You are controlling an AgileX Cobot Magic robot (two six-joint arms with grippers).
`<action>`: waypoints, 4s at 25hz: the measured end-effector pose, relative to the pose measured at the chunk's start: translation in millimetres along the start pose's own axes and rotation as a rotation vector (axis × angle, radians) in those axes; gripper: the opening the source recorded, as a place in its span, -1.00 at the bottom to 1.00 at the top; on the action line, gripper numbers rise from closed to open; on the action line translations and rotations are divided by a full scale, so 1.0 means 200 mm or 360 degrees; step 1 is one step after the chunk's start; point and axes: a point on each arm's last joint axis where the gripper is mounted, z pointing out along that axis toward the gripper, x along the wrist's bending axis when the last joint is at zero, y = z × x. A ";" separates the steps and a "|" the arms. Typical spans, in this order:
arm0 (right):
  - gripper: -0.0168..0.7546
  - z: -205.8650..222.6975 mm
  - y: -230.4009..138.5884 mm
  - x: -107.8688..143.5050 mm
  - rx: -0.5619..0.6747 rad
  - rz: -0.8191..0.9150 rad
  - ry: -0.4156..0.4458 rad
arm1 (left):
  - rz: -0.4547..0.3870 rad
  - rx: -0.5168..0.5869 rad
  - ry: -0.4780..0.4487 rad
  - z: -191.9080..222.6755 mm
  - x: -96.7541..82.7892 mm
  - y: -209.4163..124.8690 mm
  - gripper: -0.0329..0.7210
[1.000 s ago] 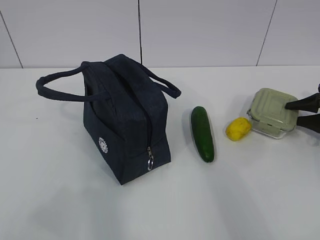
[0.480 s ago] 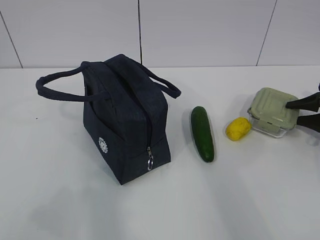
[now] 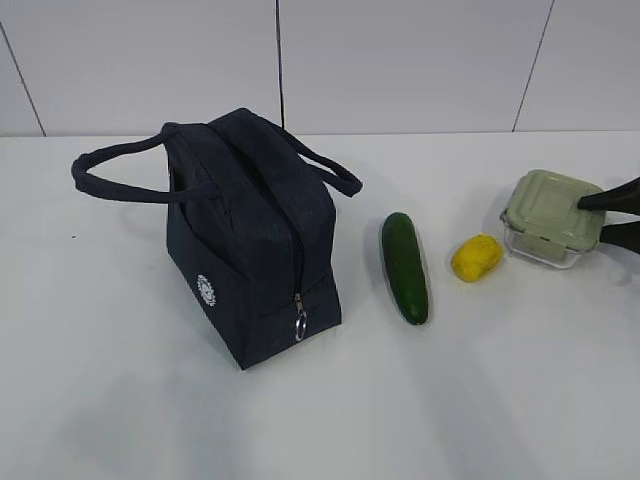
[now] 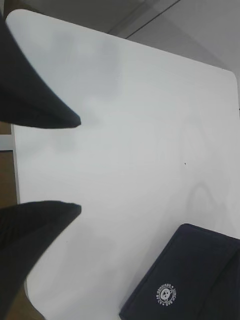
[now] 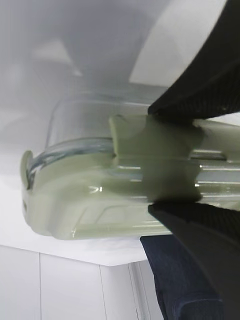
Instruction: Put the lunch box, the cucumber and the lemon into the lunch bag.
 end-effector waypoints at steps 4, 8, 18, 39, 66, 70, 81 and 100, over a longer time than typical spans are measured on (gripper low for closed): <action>-0.02 -0.01 0.00 0.02 -0.0006 0.0008 0.0001 | 0.0000 0.0000 0.0000 0.00 0.00 0.00 -0.02; -0.02 -0.03 0.01 0.07 -0.0025 -0.0008 0.0005 | 0.0000 0.0000 0.0000 0.00 0.00 0.00 -0.02; -0.02 -0.07 0.02 0.24 -0.0067 -0.0076 0.0041 | 0.0000 0.0000 0.0000 0.00 0.00 0.00 -0.04; -0.02 -0.07 -0.03 0.54 -0.0073 -0.0176 0.0133 | -0.0049 0.0026 -0.0094 -0.04 -0.03 0.23 -0.10; -0.03 -0.02 -0.11 0.74 -0.0019 -0.0256 0.0209 | -0.0847 0.0523 -0.0853 0.97 -0.39 0.56 0.43; -0.03 0.01 -0.12 0.76 -0.0005 -0.0257 0.0231 | -0.0864 0.0529 -0.0878 1.05 -0.49 0.54 0.43; -0.03 0.01 -0.12 0.77 -0.0005 -0.0252 0.0243 | -0.0814 0.0585 -0.0908 1.30 -0.73 0.60 0.43; -0.03 0.13 -0.19 0.84 0.0098 -0.0292 0.0267 | -0.0814 0.0670 -0.0808 1.51 -0.78 0.54 0.43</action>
